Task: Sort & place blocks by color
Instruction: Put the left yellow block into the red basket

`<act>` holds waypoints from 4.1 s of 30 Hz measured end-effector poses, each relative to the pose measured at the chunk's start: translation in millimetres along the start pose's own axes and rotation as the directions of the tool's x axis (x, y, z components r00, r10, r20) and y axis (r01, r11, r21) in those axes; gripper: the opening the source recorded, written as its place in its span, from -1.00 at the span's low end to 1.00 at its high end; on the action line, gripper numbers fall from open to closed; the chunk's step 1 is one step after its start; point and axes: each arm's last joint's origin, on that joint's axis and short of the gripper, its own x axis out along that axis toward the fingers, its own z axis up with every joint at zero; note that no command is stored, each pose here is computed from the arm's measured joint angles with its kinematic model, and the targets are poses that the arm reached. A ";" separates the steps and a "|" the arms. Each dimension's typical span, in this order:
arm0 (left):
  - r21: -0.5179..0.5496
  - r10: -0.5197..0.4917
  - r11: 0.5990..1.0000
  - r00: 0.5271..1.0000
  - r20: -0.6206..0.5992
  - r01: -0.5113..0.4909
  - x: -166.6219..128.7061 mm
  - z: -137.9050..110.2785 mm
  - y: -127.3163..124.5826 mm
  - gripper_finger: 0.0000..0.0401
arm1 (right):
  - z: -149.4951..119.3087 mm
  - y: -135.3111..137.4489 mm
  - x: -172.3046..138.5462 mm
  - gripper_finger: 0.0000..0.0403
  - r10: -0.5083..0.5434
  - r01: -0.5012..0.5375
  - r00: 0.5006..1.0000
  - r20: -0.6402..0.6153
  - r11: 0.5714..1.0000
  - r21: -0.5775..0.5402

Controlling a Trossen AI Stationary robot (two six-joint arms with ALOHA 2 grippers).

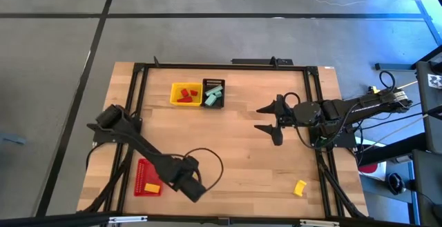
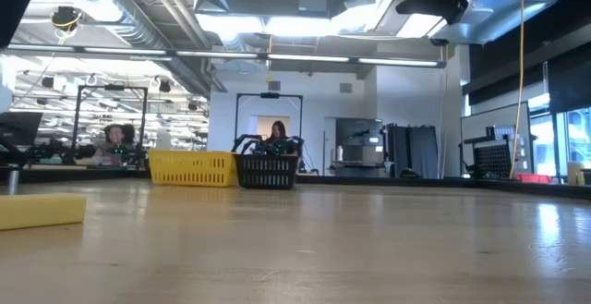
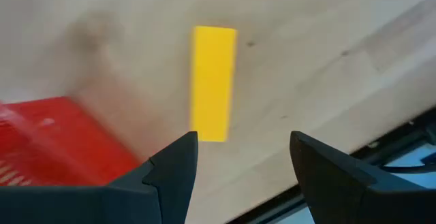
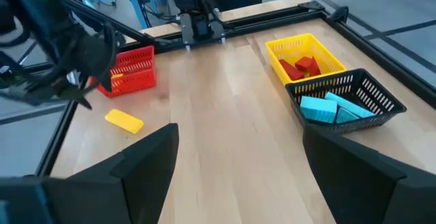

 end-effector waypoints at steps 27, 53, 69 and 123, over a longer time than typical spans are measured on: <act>0.067 0.045 0.997 0.999 0.000 -0.045 58.7 23.6 14.3 0.12 | 0.1 0.1 0.0 0.56 0.000 0.000 1.000 0.001 1.000 -0.011; 0.110 0.026 0.994 0.999 -0.046 -0.021 80.8 22.8 28.2 -0.24 | 0.1 0.0 0.0 0.56 0.000 0.000 1.000 0.001 1.000 -0.013; 0.402 -0.225 0.911 0.926 0.304 0.089 -50.2 64.8 64.1 -0.44 | 4.4 1.4 0.0 0.56 0.013 -0.015 0.999 0.043 0.998 0.065; 0.781 -0.821 0.548 0.014 0.571 0.299 -90.9 109.9 165.0 -0.44 | 12.6 11.3 18.2 0.56 0.078 -0.087 0.986 0.148 0.995 0.054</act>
